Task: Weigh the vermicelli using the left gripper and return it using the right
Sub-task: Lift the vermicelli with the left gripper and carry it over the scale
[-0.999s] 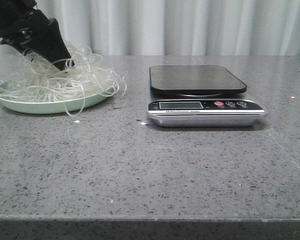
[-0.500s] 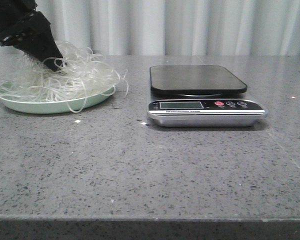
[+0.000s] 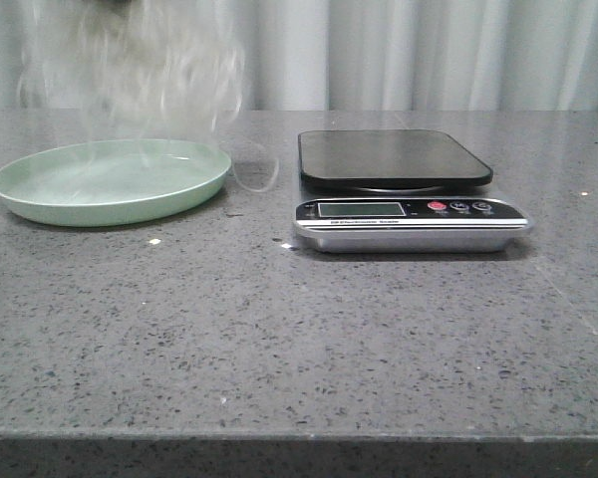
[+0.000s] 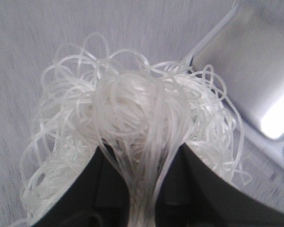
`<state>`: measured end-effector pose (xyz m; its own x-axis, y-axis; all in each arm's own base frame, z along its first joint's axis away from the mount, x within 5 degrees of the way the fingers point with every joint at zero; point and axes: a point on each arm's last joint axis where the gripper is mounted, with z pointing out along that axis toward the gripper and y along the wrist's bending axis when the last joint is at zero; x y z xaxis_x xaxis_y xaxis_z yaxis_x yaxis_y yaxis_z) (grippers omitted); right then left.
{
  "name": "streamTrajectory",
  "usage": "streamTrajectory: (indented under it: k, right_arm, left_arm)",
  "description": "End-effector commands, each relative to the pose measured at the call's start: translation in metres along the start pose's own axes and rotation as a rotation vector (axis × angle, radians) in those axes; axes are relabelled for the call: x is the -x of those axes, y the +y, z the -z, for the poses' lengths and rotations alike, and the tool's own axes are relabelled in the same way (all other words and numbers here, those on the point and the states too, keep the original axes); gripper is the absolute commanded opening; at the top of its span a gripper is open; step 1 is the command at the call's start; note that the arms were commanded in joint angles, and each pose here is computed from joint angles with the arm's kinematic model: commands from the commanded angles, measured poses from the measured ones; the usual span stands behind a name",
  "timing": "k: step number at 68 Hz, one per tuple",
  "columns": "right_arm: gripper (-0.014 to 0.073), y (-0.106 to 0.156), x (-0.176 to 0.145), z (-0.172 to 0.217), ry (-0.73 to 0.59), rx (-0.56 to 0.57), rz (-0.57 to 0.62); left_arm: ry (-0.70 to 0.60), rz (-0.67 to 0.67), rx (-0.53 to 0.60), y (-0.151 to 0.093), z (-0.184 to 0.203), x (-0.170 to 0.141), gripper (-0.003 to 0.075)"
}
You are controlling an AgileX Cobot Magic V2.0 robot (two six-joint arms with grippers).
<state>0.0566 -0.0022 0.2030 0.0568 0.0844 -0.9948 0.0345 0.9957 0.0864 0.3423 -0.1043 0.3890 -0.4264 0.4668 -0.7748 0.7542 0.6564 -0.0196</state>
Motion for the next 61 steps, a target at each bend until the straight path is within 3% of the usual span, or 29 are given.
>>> streamTrajectory:
  k: [1,18,31,61]
  right_arm:
    - [0.0151,0.0,0.01,0.002,-0.096,0.002,0.004]
    - [0.0151,0.0,0.01,0.002,-0.096,0.002,0.004]
    - [0.0151,0.0,0.01,0.002,-0.096,0.002,0.004]
    - [0.0151,0.0,0.011,0.002,-0.103,0.002,0.004]
  left_arm:
    - [-0.281,-0.009,-0.037,-0.029,0.051,0.048,0.0145]
    - [-0.466,-0.104,-0.133,-0.085,0.061,0.092,0.0144]
    - [-0.415,-0.183,-0.178,-0.117,0.018,0.098,0.0144]
    - [-0.142,-0.136,-0.291,-0.108,-0.096,0.066,0.0144]
